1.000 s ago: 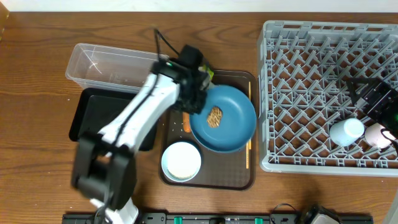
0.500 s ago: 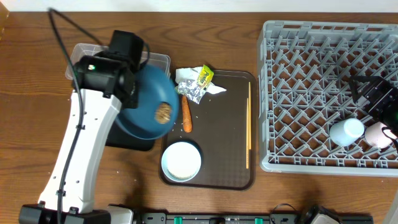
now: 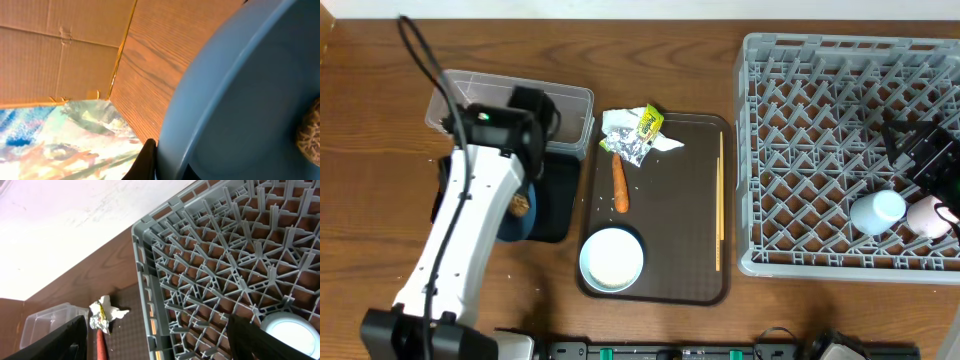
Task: Sort waste into correct bins and load items into the dishwasher rack
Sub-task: 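Tilt the blue plate over the clear box to dump the food scrap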
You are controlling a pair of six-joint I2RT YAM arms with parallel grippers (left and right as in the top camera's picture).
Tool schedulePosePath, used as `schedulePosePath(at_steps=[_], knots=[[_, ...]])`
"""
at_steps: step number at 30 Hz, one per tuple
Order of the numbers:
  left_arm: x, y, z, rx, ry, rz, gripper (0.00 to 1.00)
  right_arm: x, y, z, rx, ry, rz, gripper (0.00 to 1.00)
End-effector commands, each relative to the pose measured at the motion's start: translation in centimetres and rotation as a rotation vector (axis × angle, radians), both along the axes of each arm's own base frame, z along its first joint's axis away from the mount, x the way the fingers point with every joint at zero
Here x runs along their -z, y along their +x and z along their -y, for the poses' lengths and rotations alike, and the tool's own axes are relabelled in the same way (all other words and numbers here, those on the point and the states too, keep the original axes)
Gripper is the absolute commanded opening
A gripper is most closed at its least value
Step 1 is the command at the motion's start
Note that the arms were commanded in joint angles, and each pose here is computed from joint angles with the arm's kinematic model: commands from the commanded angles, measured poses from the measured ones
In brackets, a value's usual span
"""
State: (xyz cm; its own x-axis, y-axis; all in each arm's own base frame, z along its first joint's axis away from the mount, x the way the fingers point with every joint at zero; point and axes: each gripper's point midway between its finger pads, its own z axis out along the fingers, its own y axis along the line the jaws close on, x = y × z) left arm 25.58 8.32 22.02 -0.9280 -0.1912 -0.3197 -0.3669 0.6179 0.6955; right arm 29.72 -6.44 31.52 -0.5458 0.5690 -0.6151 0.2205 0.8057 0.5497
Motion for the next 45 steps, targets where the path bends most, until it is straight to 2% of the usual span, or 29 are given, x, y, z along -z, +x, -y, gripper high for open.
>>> schedulePosePath(at_steps=[1,3,7,11,15,20,25,31,36,38,42,45], knots=[[0.6,0.2,0.6,0.035,0.067,-0.016,0.06,-0.1,0.2,-0.5,-0.009,0.007,0.003,0.82],[0.3,0.6,0.9,0.086,0.108,-0.047,0.06,-0.1,0.2,-0.5,-0.009,0.009,0.0,0.82],[-2.3,1.7,0.3,0.187,0.284,-0.078,0.06,0.0,0.2,-0.5,-0.009,0.01,-0.002,0.82],[-1.8,1.7,0.5,0.183,0.254,-0.073,0.06,-0.1,0.2,-0.5,-0.009,0.009,0.0,0.83],[-4.1,2.4,-0.2,0.202,0.392,-0.042,0.06,-0.2,0.3,-0.5,-0.009,0.005,0.008,0.83],[-3.8,2.4,0.2,0.21,0.375,-0.048,0.06,-0.5,0.5,-0.3,-0.009,-0.003,0.022,0.83],[-6.1,4.2,0.2,0.222,0.505,0.064,0.06,-0.8,0.7,-0.2,0.002,0.005,0.034,0.83],[-2.9,4.0,1.5,0.243,0.319,0.012,0.06,-0.8,0.7,-0.2,0.017,0.027,0.03,0.84],[-3.7,3.6,1.1,0.252,0.371,-0.015,0.06,-0.9,0.8,-0.2,0.017,0.024,0.035,0.83],[-4.0,3.6,1.2,0.247,0.352,0.004,0.07,-1.1,0.9,-0.5,-0.001,0.03,0.045,0.82],[-4.2,3.7,2.9,0.234,0.124,0.095,0.06,-2.2,0.8,-3.6,-0.225,-0.005,0.132,0.81],[-4.7,4.5,6.4,0.301,-0.169,0.178,0.06,-2.5,0.8,-5.8,-0.318,0.002,0.154,0.8]])
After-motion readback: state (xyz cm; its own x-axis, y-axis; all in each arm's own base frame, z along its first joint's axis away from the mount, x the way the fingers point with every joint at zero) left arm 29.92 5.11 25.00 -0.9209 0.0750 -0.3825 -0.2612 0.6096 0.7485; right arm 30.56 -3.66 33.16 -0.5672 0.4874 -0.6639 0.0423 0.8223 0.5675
